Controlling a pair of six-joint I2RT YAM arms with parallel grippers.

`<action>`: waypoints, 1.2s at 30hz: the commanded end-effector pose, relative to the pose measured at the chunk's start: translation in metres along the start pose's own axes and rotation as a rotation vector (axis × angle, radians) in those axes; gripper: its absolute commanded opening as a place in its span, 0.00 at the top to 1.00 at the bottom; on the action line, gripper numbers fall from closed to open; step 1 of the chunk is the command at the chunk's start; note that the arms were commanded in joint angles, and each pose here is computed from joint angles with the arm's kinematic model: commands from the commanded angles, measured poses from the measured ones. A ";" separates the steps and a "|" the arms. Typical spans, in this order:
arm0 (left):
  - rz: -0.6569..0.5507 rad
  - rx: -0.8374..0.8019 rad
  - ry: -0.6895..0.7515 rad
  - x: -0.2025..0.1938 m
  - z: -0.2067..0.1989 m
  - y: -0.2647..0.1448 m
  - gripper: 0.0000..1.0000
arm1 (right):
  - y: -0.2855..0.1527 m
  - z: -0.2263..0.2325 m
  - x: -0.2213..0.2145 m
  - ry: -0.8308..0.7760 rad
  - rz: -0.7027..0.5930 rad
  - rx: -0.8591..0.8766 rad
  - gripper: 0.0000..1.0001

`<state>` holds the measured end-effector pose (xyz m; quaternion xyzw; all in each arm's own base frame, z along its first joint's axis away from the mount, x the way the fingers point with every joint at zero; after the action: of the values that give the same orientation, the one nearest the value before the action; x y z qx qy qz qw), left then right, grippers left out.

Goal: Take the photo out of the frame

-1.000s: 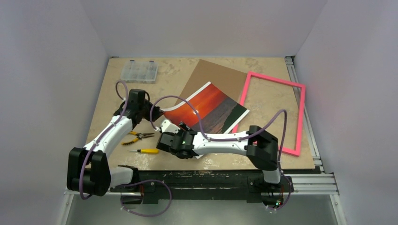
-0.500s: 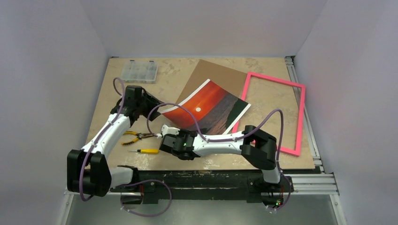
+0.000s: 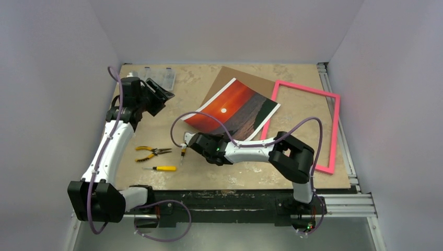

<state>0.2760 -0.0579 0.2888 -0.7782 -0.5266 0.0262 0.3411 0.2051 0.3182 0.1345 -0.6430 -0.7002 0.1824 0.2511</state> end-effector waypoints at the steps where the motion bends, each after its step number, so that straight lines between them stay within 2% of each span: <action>1: 0.004 -0.034 0.089 0.011 -0.007 0.001 0.40 | 0.008 -0.035 0.005 0.006 -0.153 -0.020 1.00; 6: 0.060 -0.026 0.055 0.011 0.004 0.016 0.42 | 0.024 -0.047 0.004 -0.018 -0.199 -0.012 1.00; 11: 0.098 -0.037 -0.005 0.018 0.013 0.024 0.43 | 0.042 -0.049 -0.005 -0.029 -0.173 0.010 1.00; 24: 0.113 -0.060 -0.058 0.019 0.020 0.028 0.44 | 0.074 -0.049 -0.025 -0.016 -0.142 0.029 1.00; 36: 0.136 -0.079 -0.093 0.021 0.025 0.033 0.46 | 0.081 -0.047 -0.044 0.005 -0.088 0.045 1.00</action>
<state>0.2981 -0.0363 0.2553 -0.8161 -0.4867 0.0741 0.3027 0.2963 0.2829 0.1181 -0.6008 -0.7241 0.1996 0.2736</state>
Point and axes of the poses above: each gripper's point midway between its finger pads, its own y axis out along the fingers, its own z axis along the line the jaws close on, x = y × z, the point moved 10 cm from there along -y, back along the fingers, and after that the axes turned 9 degrees about -y, right-handed, at the moved point
